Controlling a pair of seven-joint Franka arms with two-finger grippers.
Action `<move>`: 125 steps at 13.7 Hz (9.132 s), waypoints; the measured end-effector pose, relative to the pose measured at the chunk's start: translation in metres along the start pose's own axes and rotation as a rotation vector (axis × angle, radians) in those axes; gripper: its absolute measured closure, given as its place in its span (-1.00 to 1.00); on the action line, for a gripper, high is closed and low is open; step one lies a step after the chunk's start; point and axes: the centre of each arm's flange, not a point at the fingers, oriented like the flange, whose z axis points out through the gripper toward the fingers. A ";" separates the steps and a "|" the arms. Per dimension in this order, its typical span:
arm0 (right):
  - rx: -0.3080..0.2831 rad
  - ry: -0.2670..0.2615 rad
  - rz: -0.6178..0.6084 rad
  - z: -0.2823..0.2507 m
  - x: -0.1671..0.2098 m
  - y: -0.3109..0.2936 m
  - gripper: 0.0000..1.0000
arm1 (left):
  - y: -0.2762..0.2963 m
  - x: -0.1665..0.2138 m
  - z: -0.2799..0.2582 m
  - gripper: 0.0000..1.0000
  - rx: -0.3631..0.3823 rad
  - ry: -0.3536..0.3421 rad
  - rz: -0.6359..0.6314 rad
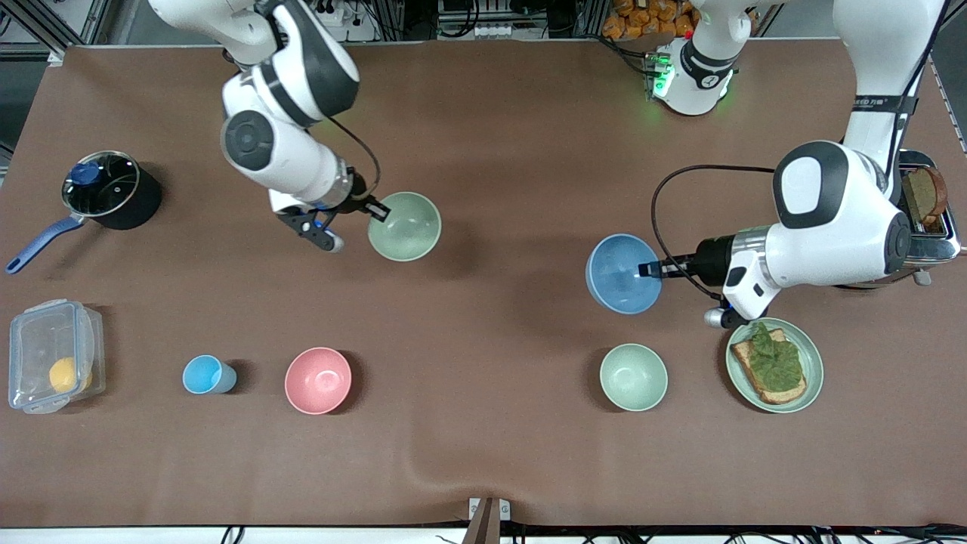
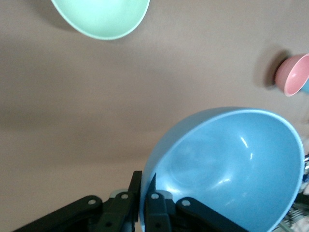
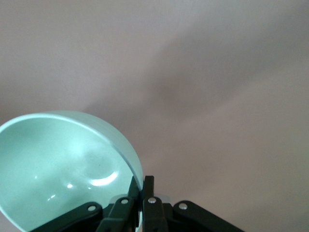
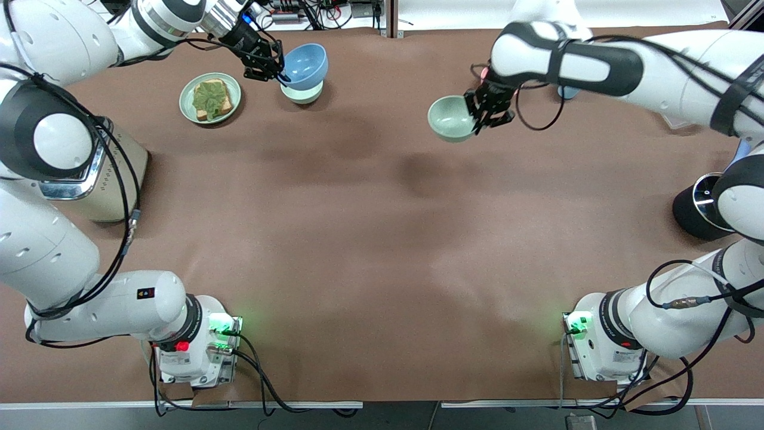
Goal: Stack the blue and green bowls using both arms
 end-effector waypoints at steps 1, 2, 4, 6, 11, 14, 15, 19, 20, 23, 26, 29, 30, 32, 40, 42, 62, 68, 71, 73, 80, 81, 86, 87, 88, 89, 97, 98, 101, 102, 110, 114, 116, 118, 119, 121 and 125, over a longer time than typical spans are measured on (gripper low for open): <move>-0.006 0.003 0.014 0.010 -0.008 -0.004 0.92 | -0.003 0.010 0.002 0.89 -0.023 0.003 -0.015; -0.001 0.012 0.034 0.018 -0.015 -0.009 0.92 | -0.006 0.021 0.003 0.89 -0.048 0.005 -0.028; 0.036 0.047 0.069 0.039 -0.031 -0.025 0.92 | -0.005 0.036 0.003 0.89 -0.086 0.007 -0.040; 0.050 0.071 0.080 0.070 -0.051 -0.038 0.92 | 0.002 0.040 0.002 0.89 -0.103 0.020 -0.033; 0.096 0.123 0.119 0.134 -0.075 -0.057 0.92 | 0.028 0.032 0.015 0.89 -0.106 0.036 -0.038; 0.105 0.142 0.129 0.166 -0.084 -0.060 0.92 | 0.046 0.021 0.036 0.89 -0.086 0.008 -0.051; 0.104 0.145 0.133 0.173 -0.085 -0.060 0.92 | 0.050 0.016 0.045 0.89 -0.073 -0.002 -0.069; 0.125 0.169 0.138 0.198 -0.090 -0.055 0.92 | 0.041 -0.002 0.080 0.89 -0.034 0.019 -0.120; 0.129 0.170 0.139 0.198 -0.091 -0.054 0.92 | 0.037 -0.011 0.090 0.89 -0.023 0.030 -0.123; 0.119 0.168 0.144 0.197 -0.089 -0.053 0.41 | 0.035 -0.039 0.107 0.89 0.006 0.025 -0.122; 0.006 0.125 0.148 0.175 -0.083 -0.050 -0.26 | 0.041 -0.054 0.120 0.89 0.022 0.006 -0.128; -0.078 0.053 0.130 0.098 -0.055 -0.045 -0.92 | 0.049 -0.074 0.154 0.89 0.041 0.039 -0.133; -0.072 0.041 0.141 0.075 -0.044 -0.043 -1.00 | 0.051 -0.083 0.169 0.89 0.051 0.050 -0.131; -0.034 0.046 0.168 0.053 -0.025 -0.040 -1.00 | 0.059 -0.105 0.201 0.89 0.072 0.055 -0.138; 0.033 -0.182 0.492 0.119 0.034 -0.025 -1.00 | 0.076 -0.147 0.280 0.89 0.105 0.050 -0.160; 0.064 -0.217 0.561 0.153 0.056 -0.018 -1.00 | 0.073 -0.146 0.290 0.89 0.107 0.051 -0.164; 0.240 -0.411 0.687 0.209 0.069 -0.014 -1.00 | 0.078 -0.148 0.310 -0.44 0.113 0.032 -0.209; 0.243 -0.410 0.670 0.210 0.068 -0.014 -1.00 | 0.095 -0.141 0.272 -1.00 0.167 0.038 -0.138; 0.223 -0.389 0.590 0.204 0.072 -0.013 -1.00 | 0.103 -0.131 0.208 -1.00 0.252 0.056 -0.082; 0.141 -0.407 0.517 0.185 0.084 -0.001 -1.00 | 0.106 -0.115 0.160 -1.00 0.311 0.061 -0.067; -0.298 -0.185 0.086 0.045 0.140 0.075 -1.00 | 0.102 -0.057 -0.016 -1.00 0.404 0.163 -0.107; -0.346 -0.134 -0.014 0.029 0.142 0.080 -1.00 | 0.101 -0.054 -0.035 -1.00 0.421 0.204 -0.104; -0.340 -0.109 -0.247 -0.044 0.191 0.136 -1.00 | 0.085 -0.061 -0.107 -1.00 0.489 0.326 -0.092; -0.328 -0.105 -0.242 -0.056 0.200 0.145 -1.00 | 0.078 -0.063 -0.121 -1.00 0.499 0.324 -0.075; -0.312 -0.089 -0.231 -0.070 0.208 0.152 -1.00 | 0.068 -0.064 -0.135 -1.00 0.514 0.311 -0.050; -0.295 -0.066 -0.228 -0.085 0.214 0.155 -1.00 | 0.057 -0.067 -0.150 -1.00 0.531 0.295 -0.019; -0.104 0.084 -0.216 -0.197 0.250 0.168 -1.00 | 0.037 -0.113 -0.185 -1.00 0.602 0.270 0.127; -0.083 0.097 -0.231 -0.207 0.250 0.165 -1.00 | 0.036 -0.114 -0.187 -1.00 0.607 0.262 0.162; -0.120 0.198 -0.317 -0.236 0.238 0.145 -1.00 | 0.026 -0.113 -0.205 -1.00 0.613 0.256 0.239; -0.121 0.233 -0.341 -0.246 0.236 0.139 -1.00 | 0.023 -0.114 -0.214 -1.00 0.615 0.257 0.262; -0.115 0.254 -0.384 -0.303 0.174 0.158 -1.00 | 0.015 -0.120 -0.245 -1.00 0.614 0.255 0.257; -0.112 0.262 -0.394 -0.291 0.159 0.163 -1.00 | 0.021 -0.126 -0.250 -1.00 0.606 0.241 0.285; -0.090 0.262 -0.383 -0.289 0.163 0.167 -1.00 | 0.021 -0.126 -0.250 -1.00 0.607 0.234 0.307; -0.081 0.262 -0.379 -0.290 0.165 0.169 -1.00 | 0.019 -0.125 -0.252 -1.00 0.608 0.227 0.324; -0.080 0.262 -0.379 -0.290 0.165 0.169 -1.00 | 0.018 -0.125 -0.252 -1.00 0.608 0.225 0.326; -0.079 0.262 -0.378 -0.290 0.165 0.170 -1.00 | 0.017 -0.123 -0.250 -1.00 0.609 0.220 0.327; -0.078 0.262 -0.379 -0.290 0.165 0.169 -1.00 | 0.019 -0.123 -0.247 -1.00 0.611 0.215 0.332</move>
